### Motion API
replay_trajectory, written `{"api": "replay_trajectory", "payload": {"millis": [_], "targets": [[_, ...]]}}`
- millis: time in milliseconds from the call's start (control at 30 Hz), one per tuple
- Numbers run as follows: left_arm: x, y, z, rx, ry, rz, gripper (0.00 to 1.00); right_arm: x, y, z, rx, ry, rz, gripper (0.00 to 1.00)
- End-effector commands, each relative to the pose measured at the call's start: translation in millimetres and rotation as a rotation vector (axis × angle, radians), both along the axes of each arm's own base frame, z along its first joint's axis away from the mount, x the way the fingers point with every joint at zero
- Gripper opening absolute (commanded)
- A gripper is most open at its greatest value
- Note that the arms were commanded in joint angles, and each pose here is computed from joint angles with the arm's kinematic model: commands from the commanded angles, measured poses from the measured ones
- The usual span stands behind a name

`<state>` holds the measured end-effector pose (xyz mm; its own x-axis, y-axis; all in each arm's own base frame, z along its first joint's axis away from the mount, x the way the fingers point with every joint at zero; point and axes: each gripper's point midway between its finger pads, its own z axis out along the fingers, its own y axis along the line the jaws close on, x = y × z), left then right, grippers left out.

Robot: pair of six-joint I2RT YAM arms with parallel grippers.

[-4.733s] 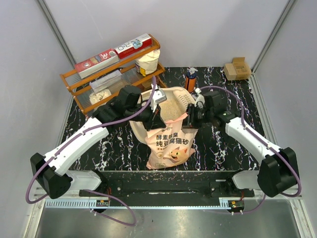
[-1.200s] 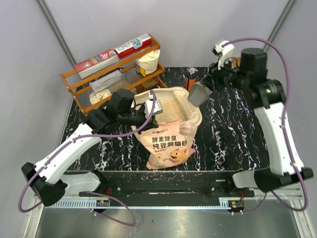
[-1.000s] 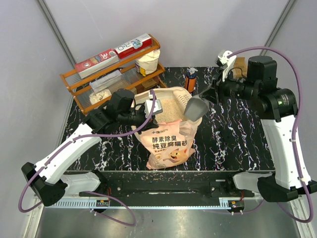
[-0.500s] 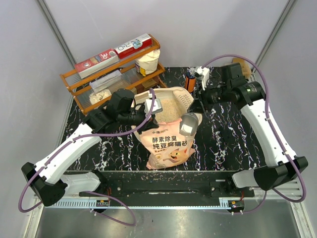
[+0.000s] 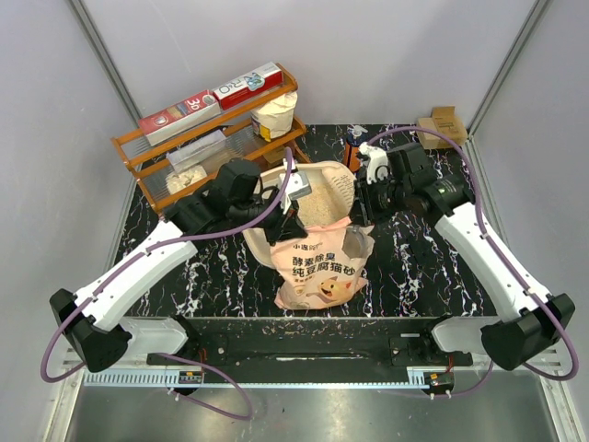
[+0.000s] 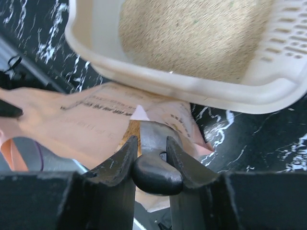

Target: Fill the litter box with clean litter

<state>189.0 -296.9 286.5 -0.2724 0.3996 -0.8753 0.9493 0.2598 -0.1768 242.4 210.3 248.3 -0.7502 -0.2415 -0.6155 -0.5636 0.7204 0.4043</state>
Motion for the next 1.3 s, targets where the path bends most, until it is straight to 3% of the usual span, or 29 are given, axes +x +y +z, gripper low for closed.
{"api": "replay_trajectory", "payload": {"millis": [0,200,500,600,667,867,1133,1267], "targets": [[0,-23,83,-0.246,-0.139,-0.048,0.0,31,-11,40,0.032,-0.217,-0.185,0.0],[-2,-28,73,-0.252,-0.088,-0.047,0.0,12,-13,-12,-0.041,-0.128,-0.167,0.0],[-3,-32,67,-0.289,0.003,-0.008,0.0,-4,17,-70,-0.068,-0.152,-0.157,0.0],[-5,-33,64,-0.299,0.04,-0.003,0.0,-13,34,-92,-0.013,-0.035,-0.184,0.0],[-7,-32,57,-0.29,0.052,-0.005,0.0,-20,57,-94,0.098,0.076,-0.181,0.0],[-8,-24,37,-0.232,0.035,0.004,0.0,-26,80,-75,0.319,0.291,-0.183,0.0],[-11,-16,22,-0.15,0.025,-0.014,0.0,17,40,-64,0.581,0.463,-0.296,0.0],[-12,-16,22,-0.126,0.005,-0.044,0.0,27,22,-53,0.669,0.482,-0.295,0.0]]}}
